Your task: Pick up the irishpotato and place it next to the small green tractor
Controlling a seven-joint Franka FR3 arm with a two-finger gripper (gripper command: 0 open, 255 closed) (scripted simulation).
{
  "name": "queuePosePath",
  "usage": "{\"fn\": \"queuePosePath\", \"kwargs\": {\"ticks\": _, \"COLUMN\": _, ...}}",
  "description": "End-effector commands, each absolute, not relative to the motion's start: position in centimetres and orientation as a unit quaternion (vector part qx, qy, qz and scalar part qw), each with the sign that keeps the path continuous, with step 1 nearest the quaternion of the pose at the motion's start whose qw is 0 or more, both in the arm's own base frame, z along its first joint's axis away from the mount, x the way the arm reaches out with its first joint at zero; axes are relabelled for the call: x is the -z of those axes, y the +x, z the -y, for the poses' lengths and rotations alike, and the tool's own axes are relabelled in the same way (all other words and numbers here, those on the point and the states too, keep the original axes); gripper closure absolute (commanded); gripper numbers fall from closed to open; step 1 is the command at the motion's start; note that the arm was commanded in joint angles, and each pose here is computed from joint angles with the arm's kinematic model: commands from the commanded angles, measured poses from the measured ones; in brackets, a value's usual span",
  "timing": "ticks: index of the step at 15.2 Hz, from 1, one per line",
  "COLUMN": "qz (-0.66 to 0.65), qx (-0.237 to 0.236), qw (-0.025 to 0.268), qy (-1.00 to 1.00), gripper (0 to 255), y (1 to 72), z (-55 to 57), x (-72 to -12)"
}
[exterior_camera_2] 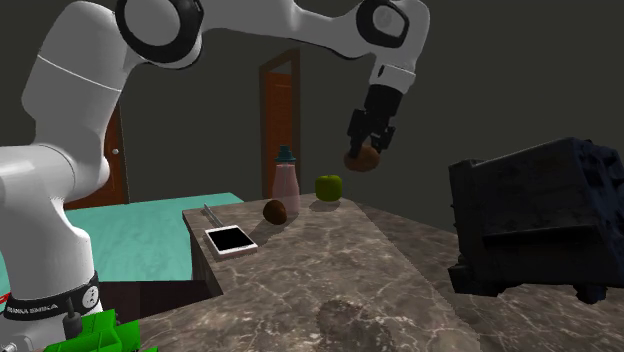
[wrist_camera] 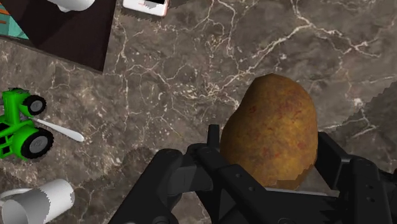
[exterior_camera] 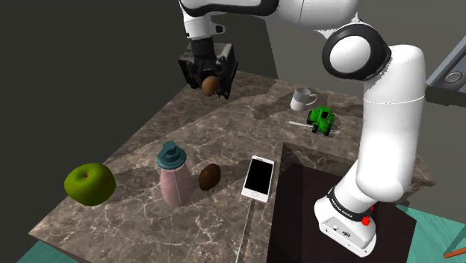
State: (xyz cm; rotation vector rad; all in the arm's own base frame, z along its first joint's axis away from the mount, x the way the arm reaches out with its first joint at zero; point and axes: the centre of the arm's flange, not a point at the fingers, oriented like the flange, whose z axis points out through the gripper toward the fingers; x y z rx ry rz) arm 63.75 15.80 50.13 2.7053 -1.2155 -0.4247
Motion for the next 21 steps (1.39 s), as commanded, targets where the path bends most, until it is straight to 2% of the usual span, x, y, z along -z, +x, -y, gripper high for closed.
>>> {"fn": "queuePosePath", "kwargs": {"ticks": 1, "qz": 0.404, "qx": 0.141, "qw": 0.073, "qy": 0.901, "gripper": 255, "y": 62.7, "z": -13.3, "x": -50.1}}
{"fn": "queuePosePath", "kwargs": {"ticks": 21, "qz": 0.404, "qx": 0.141, "qw": 0.073, "qy": 0.901, "gripper": 255, "y": 53.0, "z": 11.2, "x": -50.2}}
